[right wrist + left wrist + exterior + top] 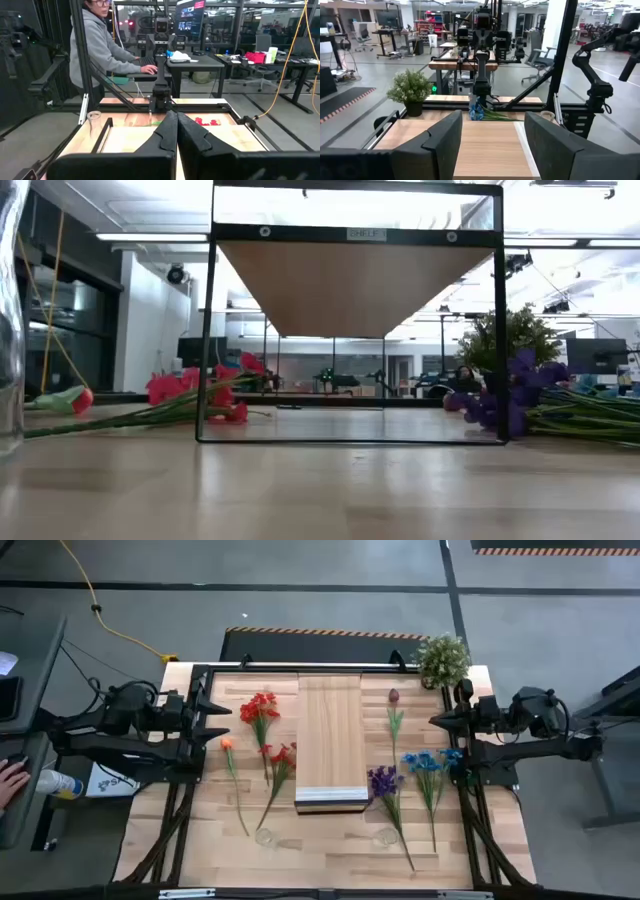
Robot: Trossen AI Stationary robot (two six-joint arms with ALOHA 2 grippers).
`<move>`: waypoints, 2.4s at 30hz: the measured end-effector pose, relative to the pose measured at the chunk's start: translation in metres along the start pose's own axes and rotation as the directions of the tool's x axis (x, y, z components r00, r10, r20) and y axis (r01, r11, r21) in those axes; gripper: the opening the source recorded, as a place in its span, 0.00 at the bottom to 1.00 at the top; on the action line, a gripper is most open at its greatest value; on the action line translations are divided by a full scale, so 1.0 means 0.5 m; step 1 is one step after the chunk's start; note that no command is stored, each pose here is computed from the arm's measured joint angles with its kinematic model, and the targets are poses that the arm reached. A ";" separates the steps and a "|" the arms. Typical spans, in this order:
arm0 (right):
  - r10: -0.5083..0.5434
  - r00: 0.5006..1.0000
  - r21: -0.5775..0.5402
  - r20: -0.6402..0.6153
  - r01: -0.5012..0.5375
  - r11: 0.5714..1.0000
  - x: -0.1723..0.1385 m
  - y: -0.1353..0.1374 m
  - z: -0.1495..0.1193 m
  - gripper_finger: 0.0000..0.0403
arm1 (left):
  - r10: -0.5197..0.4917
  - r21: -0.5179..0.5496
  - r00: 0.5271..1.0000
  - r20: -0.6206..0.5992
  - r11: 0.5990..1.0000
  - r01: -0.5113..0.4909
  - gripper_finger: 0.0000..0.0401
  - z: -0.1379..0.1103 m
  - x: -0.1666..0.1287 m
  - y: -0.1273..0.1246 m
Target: Pick and place flowers into a vace then onto a shelf
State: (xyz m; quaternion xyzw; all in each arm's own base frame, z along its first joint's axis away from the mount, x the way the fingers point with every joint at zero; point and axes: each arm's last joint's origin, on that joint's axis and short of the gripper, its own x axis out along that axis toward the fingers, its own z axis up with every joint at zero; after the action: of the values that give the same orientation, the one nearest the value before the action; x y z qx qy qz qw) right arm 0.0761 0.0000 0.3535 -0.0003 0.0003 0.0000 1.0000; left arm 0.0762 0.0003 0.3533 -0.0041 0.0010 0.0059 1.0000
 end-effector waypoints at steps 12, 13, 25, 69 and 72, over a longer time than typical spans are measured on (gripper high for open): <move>0.000 1.000 0.000 0.000 0.000 1.000 0.000 0.000 0.000 0.00 | 0.000 0.000 1.000 0.000 1.000 0.000 0.62 0.000 0.000 0.000; 0.000 1.000 0.000 0.000 0.000 1.000 0.000 0.000 0.000 0.00 | 0.000 0.000 1.000 -0.001 1.000 0.000 0.62 0.000 0.000 0.000; 0.000 1.000 0.000 0.000 0.000 1.000 0.000 0.000 0.000 0.00 | 0.000 0.000 1.000 -0.001 1.000 0.000 0.62 0.000 0.000 0.000; 0.000 1.000 -0.002 0.000 0.000 1.000 0.000 0.000 0.000 0.00 | -0.003 -0.268 0.997 0.073 0.963 0.022 0.62 0.014 -0.001 0.000; -0.022 1.000 -0.031 0.018 0.022 0.999 0.000 -0.001 0.003 0.00 | -0.003 -0.384 0.991 0.131 0.922 0.054 0.62 0.025 -0.002 0.000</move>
State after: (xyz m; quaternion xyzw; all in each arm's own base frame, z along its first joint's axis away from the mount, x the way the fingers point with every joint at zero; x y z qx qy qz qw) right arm 0.0763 -0.0006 0.3551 -0.0161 -0.0086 -0.0111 0.9998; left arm 0.0754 0.0002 0.3660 -0.2009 -0.0644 -0.0084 0.9774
